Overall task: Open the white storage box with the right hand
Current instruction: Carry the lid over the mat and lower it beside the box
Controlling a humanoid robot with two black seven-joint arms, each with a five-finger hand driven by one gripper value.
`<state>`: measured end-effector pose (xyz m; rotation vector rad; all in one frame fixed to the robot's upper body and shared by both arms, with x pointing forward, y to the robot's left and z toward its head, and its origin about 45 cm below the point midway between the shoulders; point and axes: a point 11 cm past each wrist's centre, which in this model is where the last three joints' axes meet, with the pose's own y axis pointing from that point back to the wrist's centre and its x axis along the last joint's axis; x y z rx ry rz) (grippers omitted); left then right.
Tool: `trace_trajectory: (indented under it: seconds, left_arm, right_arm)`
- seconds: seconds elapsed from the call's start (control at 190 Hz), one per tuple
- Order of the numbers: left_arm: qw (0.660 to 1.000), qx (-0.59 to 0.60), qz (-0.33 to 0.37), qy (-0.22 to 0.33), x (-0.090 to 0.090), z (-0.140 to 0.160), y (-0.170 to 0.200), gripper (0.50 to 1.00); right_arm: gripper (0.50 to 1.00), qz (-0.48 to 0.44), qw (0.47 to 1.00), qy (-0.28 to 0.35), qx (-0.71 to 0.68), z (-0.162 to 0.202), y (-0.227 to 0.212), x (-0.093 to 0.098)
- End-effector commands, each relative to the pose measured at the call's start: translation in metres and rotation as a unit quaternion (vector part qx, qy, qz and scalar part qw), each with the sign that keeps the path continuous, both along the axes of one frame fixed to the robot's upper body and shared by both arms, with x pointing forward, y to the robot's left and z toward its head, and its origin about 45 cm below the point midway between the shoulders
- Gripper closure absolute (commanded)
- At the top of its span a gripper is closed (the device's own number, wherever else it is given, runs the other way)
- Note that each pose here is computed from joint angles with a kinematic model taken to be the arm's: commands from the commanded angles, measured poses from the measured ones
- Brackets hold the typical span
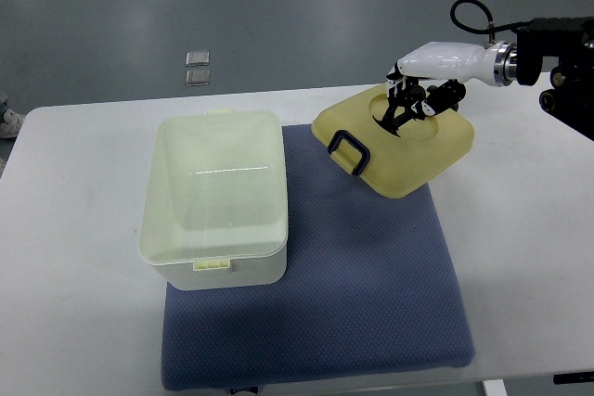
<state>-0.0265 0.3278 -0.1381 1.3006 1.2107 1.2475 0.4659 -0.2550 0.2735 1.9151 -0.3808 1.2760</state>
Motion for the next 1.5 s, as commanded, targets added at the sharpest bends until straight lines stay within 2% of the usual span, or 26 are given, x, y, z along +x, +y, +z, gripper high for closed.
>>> trace_trajectory:
  seconds: [0.0,0.226,0.71,1.257,1.43,1.441,1.456,1.493]
  left_arm:
    - [1.000,0.000,-0.001,0.000,0.000,0.000,0.000,0.500]
    - [1.000,0.000,0.000,0.000,0.000,0.000,0.000,0.500]
    - [1.000,0.000,0.000,0.000,0.000,0.000,0.000,0.500]
    - [1.000,0.000,0.000,0.000,0.000,0.000,0.000,0.500]
    - [1.000,0.000,0.000,0.000,0.000,0.000,0.000,0.500]
    - [1.000,0.000,0.000,0.000,0.000,0.000,0.000,0.500]
    - [1.000,0.000,0.000,0.000,0.000,0.000,0.000,0.500]
    - [1.000,0.001,0.000,0.000,0.000,0.000,0.000,0.500]
  right_arm:
    - [1.000,0.004,1.000,0.011,0.001,-0.011,0.004,-0.004]
    - [1.000,0.017,0.999,0.030,0.007,-0.027,0.009,-0.013]
    - [1.000,0.079,0.995,0.048,0.029,-0.028,0.038,-0.030]
    - [1.000,0.096,0.992,0.078,0.029,-0.052,0.044,-0.049]
    - [1.000,0.109,0.990,0.086,0.037,-0.059,0.060,-0.053]
    - [0.998,0.110,0.989,0.086,0.037,-0.059,0.060,-0.054]
    - [0.963,0.109,0.989,0.088,0.037,-0.060,0.059,-0.054]
    - [0.918,0.108,0.989,0.089,0.037,-0.062,0.059,-0.055]
